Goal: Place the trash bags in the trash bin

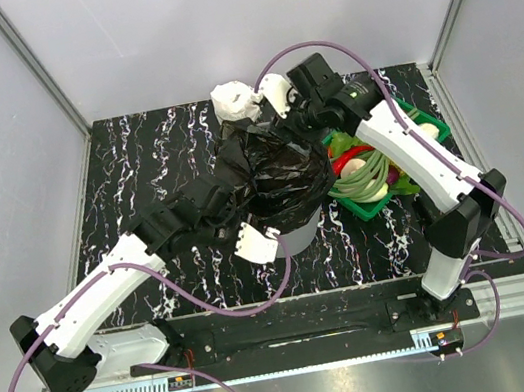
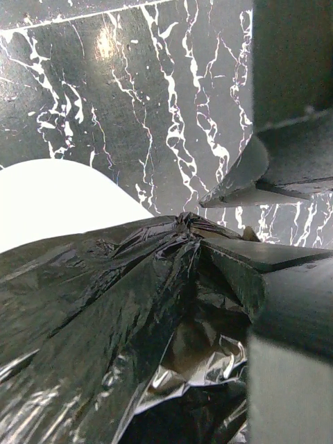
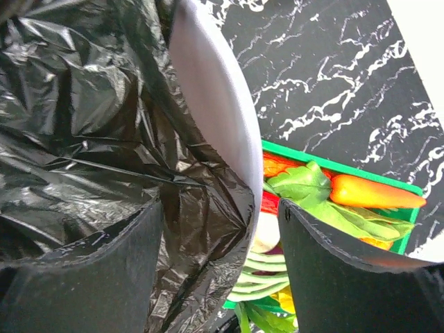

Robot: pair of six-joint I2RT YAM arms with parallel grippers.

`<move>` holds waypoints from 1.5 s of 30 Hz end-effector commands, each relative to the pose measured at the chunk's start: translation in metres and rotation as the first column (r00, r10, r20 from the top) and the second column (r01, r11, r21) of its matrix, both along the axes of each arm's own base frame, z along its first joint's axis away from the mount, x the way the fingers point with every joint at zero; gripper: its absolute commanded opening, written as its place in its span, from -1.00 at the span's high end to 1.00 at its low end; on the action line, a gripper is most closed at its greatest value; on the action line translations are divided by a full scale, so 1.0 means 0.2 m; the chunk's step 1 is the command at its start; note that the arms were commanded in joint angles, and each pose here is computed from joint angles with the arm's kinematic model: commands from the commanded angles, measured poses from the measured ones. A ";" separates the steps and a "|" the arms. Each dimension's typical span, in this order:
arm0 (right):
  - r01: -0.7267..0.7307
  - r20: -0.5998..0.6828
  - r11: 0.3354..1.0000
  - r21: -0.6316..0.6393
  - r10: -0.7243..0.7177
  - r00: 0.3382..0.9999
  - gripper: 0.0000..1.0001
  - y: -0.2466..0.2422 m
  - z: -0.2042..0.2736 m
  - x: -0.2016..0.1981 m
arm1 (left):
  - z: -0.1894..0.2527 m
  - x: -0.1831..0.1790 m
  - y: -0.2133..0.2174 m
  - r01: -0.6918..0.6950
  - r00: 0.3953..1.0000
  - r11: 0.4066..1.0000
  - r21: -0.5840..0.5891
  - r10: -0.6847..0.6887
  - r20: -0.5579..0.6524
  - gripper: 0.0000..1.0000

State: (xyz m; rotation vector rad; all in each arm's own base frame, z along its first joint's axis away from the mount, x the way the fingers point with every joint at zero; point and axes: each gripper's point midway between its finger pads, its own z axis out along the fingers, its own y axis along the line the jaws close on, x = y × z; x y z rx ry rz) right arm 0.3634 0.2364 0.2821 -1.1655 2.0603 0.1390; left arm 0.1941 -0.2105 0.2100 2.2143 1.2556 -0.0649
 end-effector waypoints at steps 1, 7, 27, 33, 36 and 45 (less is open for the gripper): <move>0.035 0.087 0.998 -0.043 -0.031 0.996 -0.37 -0.03 0.03 0.05 | 0.09 0.03 -0.04 -0.003 0.999 0.999 -0.045 0.005 0.043 0.42; 0.040 0.091 0.998 -0.051 -0.035 0.995 0.03 -0.03 0.01 0.05 | 0.08 0.04 -0.04 -0.006 0.999 0.999 -0.041 0.008 0.044 0.42; 0.129 0.263 0.986 0.107 -0.153 0.953 1.00 -0.05 0.35 0.09 | 0.08 0.03 -0.03 -0.001 0.999 0.999 -0.039 0.003 0.053 0.53; 0.151 0.269 0.983 0.106 -0.174 0.947 1.00 -0.07 0.35 0.11 | 0.08 0.03 -0.04 0.004 0.998 0.999 -0.038 -0.002 0.057 0.61; 0.148 0.244 0.985 0.086 -0.165 0.956 1.00 -0.05 0.28 0.11 | 0.09 0.03 -0.04 0.006 0.998 0.999 -0.039 -0.004 0.060 0.61; 0.141 0.227 0.987 0.075 -0.155 0.962 0.74 -0.04 0.22 0.12 | 0.16 0.07 -0.08 0.020 0.996 0.998 -0.060 -0.015 0.087 0.58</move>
